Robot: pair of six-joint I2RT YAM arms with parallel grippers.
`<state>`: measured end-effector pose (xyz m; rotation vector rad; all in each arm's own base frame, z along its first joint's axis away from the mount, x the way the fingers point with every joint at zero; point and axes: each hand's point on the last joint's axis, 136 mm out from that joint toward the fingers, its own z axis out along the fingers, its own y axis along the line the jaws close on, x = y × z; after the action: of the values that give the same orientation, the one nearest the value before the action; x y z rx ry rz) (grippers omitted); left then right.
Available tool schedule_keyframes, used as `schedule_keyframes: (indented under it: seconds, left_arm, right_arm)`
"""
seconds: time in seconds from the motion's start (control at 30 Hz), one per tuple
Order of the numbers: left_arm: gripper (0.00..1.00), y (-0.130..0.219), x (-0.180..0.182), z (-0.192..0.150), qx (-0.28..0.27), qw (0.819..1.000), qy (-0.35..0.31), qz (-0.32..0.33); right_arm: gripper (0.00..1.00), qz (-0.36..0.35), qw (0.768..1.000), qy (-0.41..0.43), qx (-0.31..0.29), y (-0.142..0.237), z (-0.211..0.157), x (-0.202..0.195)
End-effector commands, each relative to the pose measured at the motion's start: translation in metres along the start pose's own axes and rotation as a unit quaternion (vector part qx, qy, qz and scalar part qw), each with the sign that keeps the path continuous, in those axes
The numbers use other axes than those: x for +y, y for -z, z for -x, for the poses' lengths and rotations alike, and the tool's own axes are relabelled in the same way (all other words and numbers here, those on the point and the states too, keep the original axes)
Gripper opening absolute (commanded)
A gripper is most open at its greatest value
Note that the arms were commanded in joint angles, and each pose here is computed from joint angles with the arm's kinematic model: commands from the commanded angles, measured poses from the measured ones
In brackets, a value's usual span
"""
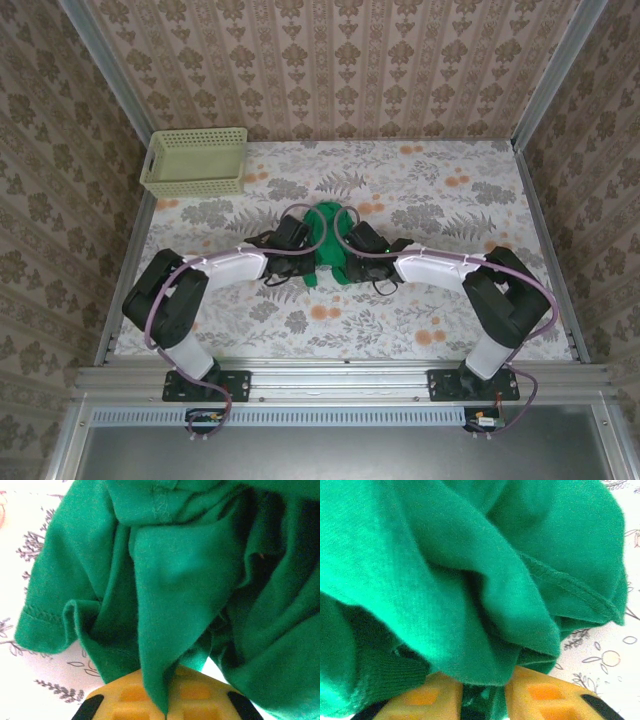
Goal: Fold the inside-out t-shirt
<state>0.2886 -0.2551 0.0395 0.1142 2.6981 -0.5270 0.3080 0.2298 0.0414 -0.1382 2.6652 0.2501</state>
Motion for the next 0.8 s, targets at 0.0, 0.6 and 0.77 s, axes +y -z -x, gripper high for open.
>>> schedule_keyframes:
  seconds: [0.0, 0.6, 0.77]
  left_arm:
    - [0.00, 0.020, 0.000, 0.018, -0.027, 1.000, 0.001, 0.000]
    - [0.00, 0.224, 0.061, 0.096, -0.217, 0.973, 0.074, 0.008]
    - [0.00, 0.238, 0.071, 0.101, -0.221, 0.971, 0.086, 0.016]
  right_arm:
    - [0.14, -0.066, 0.998, 0.016, -0.012, 0.012, 0.004, -0.025]
    - [0.00, -0.104, 0.962, -0.060, -0.243, 0.246, 0.078, -0.119]
    - [0.00, -0.105, 0.952, -0.062, -0.282, 0.285, 0.086, -0.127]
